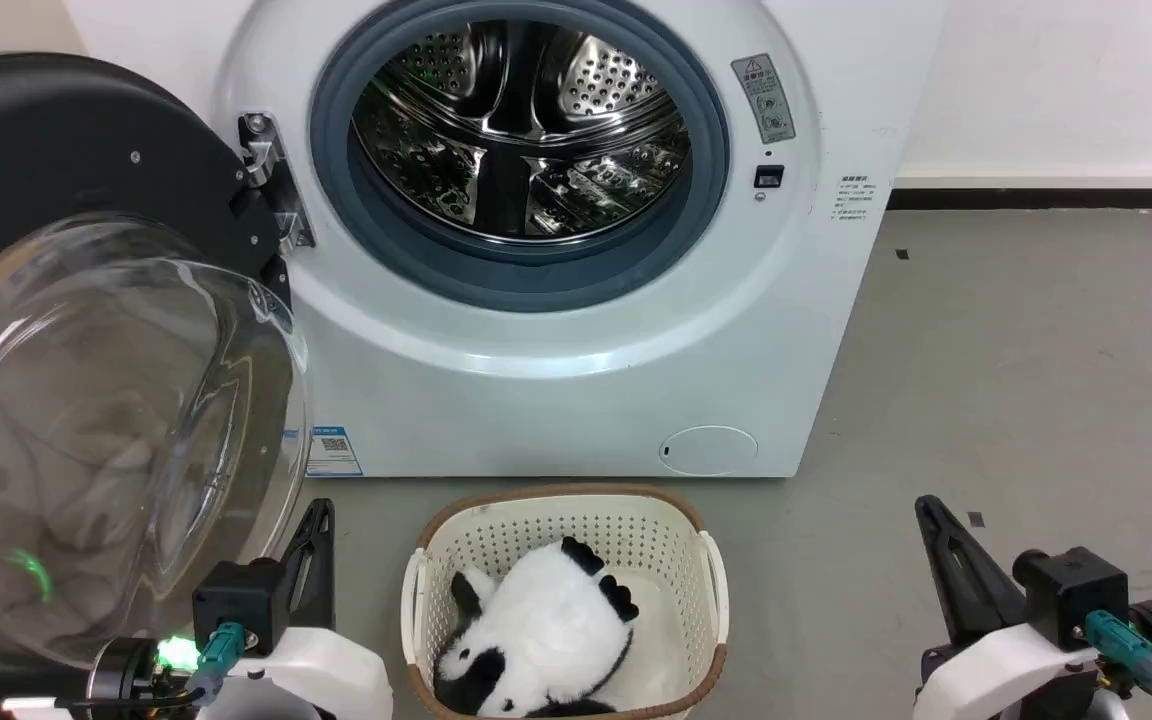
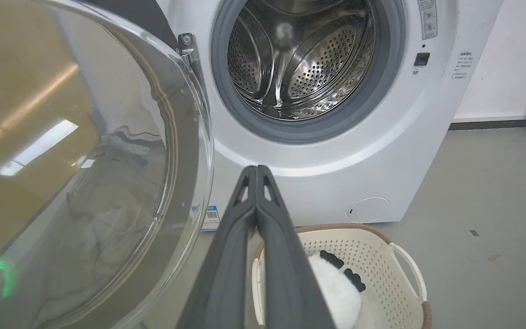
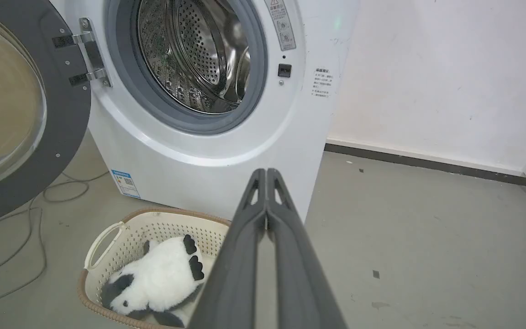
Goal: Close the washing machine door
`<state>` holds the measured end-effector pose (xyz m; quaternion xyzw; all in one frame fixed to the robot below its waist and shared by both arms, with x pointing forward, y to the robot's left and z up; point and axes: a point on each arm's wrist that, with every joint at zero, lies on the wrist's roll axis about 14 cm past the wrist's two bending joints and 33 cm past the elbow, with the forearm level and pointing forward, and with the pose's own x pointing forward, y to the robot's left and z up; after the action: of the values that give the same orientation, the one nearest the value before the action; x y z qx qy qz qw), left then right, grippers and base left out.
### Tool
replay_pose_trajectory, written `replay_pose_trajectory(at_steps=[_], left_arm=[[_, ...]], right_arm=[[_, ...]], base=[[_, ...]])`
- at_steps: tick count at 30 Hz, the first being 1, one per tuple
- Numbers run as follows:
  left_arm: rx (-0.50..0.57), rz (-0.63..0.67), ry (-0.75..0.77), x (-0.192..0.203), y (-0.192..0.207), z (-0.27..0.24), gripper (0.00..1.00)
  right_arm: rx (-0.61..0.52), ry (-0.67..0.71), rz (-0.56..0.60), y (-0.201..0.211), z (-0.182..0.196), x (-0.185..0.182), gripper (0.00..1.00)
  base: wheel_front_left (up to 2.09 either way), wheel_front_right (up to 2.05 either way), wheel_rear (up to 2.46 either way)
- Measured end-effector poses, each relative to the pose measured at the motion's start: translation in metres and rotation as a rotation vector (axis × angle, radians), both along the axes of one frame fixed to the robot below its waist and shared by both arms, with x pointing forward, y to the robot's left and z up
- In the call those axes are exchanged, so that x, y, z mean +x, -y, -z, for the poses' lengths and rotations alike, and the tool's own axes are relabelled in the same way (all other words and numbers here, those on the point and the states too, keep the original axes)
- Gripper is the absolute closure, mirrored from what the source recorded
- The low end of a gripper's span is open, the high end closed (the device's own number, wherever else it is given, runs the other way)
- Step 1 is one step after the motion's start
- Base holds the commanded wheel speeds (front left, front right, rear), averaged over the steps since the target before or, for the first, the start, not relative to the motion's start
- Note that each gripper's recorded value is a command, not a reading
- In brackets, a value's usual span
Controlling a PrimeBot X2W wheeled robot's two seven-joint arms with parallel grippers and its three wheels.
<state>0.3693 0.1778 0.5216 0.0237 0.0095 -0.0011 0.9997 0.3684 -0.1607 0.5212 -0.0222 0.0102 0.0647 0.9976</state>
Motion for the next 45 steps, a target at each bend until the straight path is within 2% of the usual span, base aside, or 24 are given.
replay_pose_trajectory(at_steps=[4,5,24,45], left_arm=[[0.0,0.0,0.0,0.0,0.0,0.0,1.0],[0.0,0.001,0.0,0.0,0.0,0.0,0.0],[0.0,-0.008,0.026,-0.003,-0.003,-0.003,0.0],[0.003,-0.086,0.081,-0.021,-0.028,-0.013,0.0]], right_arm=[[0.0,0.0,0.0,0.0,0.0,0.0,1.0],[0.0,0.0,0.0,0.0,0.0,0.0,0.0],[0.025,0.025,-0.013,-0.004,-0.003,0.002,0.0],[0.076,0.06,-0.115,-0.038,-0.009,0.009,0.0]], base=[[0.0,0.0,0.0],[0.0,0.0,0.0],[0.0,0.0,0.0],[0.0,0.0,0.0]])
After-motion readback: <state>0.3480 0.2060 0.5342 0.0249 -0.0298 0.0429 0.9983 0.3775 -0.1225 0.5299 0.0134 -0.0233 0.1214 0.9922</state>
